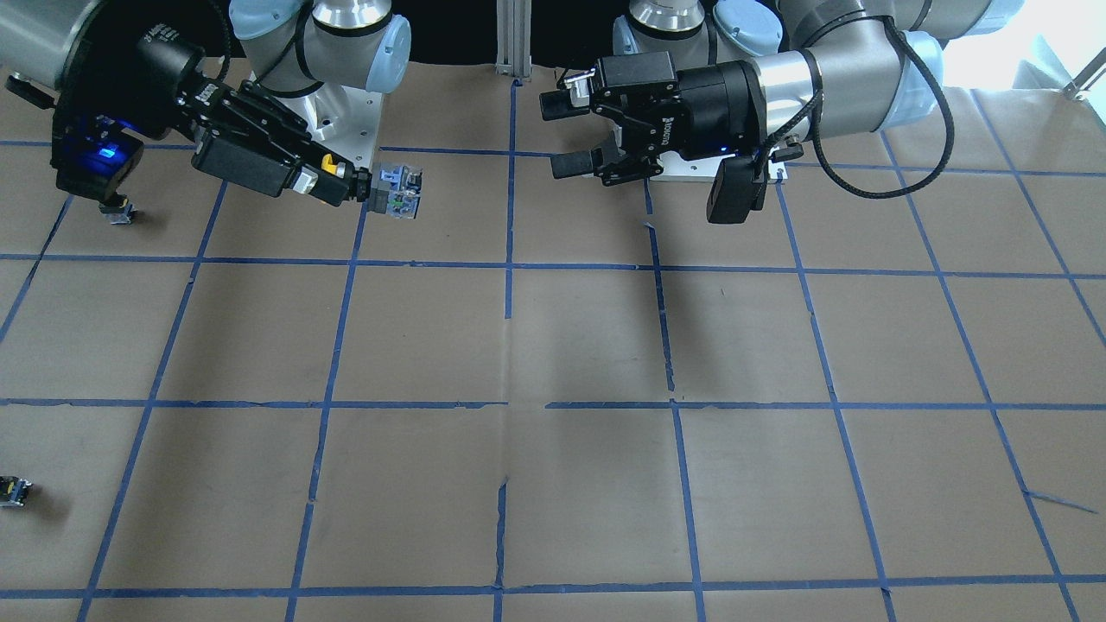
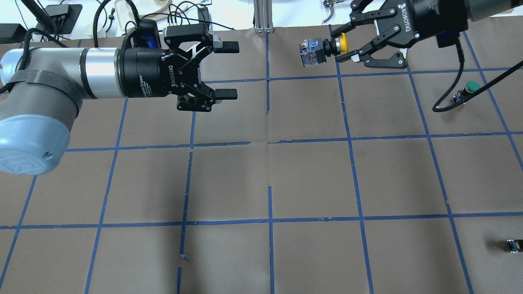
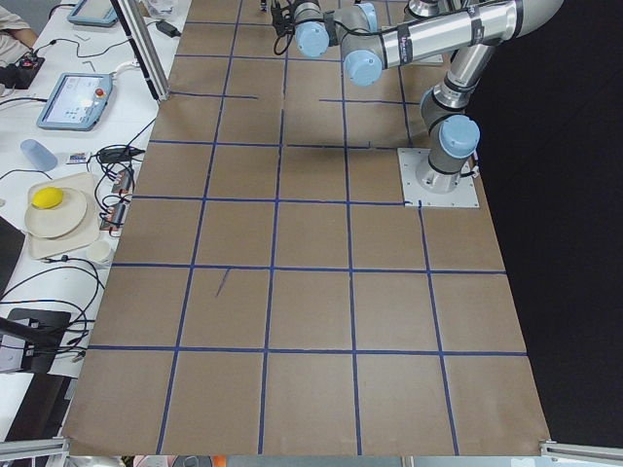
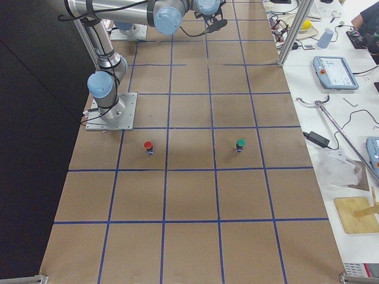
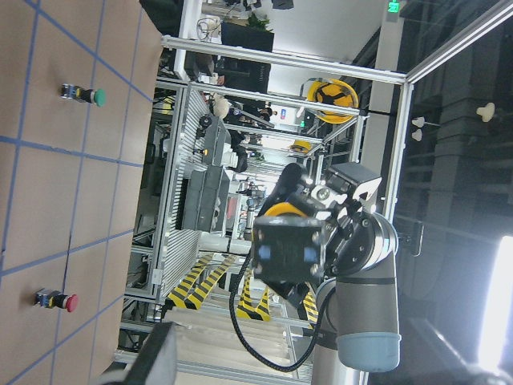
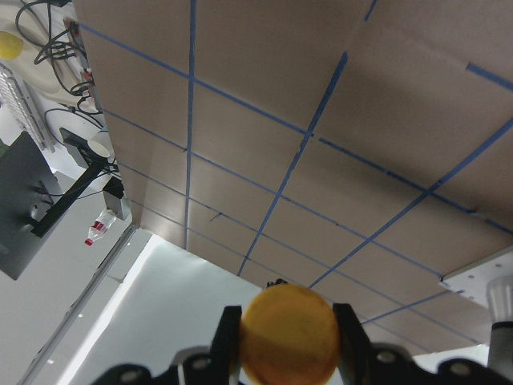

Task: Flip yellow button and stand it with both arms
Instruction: 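Open the left gripper and pull it back while the right gripper holds the button, then carry the yellow button with the right gripper and lower it upright onto the table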

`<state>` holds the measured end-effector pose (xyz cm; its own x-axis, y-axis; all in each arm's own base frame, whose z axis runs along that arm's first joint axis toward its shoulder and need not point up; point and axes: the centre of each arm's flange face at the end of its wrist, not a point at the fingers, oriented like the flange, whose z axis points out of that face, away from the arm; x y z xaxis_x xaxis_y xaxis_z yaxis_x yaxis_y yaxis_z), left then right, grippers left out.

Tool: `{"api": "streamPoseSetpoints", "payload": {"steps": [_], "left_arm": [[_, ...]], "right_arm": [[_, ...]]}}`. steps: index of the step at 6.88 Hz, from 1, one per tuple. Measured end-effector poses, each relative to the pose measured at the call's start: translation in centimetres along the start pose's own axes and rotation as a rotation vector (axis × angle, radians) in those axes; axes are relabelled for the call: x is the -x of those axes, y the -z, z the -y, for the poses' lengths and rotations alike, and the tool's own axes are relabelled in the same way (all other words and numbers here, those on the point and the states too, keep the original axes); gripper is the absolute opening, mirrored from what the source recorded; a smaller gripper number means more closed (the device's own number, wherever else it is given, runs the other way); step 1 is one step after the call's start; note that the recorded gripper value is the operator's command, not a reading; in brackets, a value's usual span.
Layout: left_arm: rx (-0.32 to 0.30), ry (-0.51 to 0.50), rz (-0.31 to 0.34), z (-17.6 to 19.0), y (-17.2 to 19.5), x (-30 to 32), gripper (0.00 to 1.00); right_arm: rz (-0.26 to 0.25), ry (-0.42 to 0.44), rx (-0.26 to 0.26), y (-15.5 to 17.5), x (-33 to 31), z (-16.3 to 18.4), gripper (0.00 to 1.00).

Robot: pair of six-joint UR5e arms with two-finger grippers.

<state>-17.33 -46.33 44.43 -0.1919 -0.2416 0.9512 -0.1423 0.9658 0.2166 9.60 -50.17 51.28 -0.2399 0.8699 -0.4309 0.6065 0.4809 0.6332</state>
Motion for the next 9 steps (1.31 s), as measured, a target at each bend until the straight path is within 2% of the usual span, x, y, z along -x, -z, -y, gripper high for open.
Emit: {"api": "streamPoseSetpoints", "payload": {"steps": [1,2,3,4,5,6,7,8,9], "left_arm": [[-0.018,0.001,0.072,0.2,0.1,0.2,1.0],[-0.039,-0.011,0.172,0.3,0.4,0.4,1.0],[-0.063,-0.037,0.317,0.4,0.6,0.3,1.0],[-0.084,-0.081,0.505,0.1,0.6,-0.3,1.0],[-0.104,-0.122,0.717,-0.2,0.6,-1.0,1.0],[-0.126,-0.147,0.93,-0.4,1.2,-2.0,1.0],[-0.147,-0.16,1.121,-0.8,2.6,-3.4,1.0],[-0.164,-0.168,1.266,-1.2,4.2,-5.0,1.0],[-0.173,-0.183,1.348,-1.4,5.6,-6.5,1.0]], "right_arm": [[-0.086,0.095,-0.089,0.1,-0.9,1.2,0.19],[-0.215,0.237,-0.174,0.2,-2.2,2.9,0.18],[-0.35,0.415,-0.217,0.3,-3.8,4.7,0.16],[-0.459,0.599,-0.212,0.4,-5.4,6.4,0.16],[-0.54,0.744,-0.199,1.0,-6.9,8.3,0.16],[-0.614,0.859,-0.193,2.5,-8.2,10.4,0.16],[-0.664,0.963,-0.178,4.4,-9.5,12.4,0.16],[-0.687,1.066,-0.16,6.3,-10.9,14.5,0.16],[-0.703,1.195,-0.145,8.3,-12.9,17.2,0.16]]}}
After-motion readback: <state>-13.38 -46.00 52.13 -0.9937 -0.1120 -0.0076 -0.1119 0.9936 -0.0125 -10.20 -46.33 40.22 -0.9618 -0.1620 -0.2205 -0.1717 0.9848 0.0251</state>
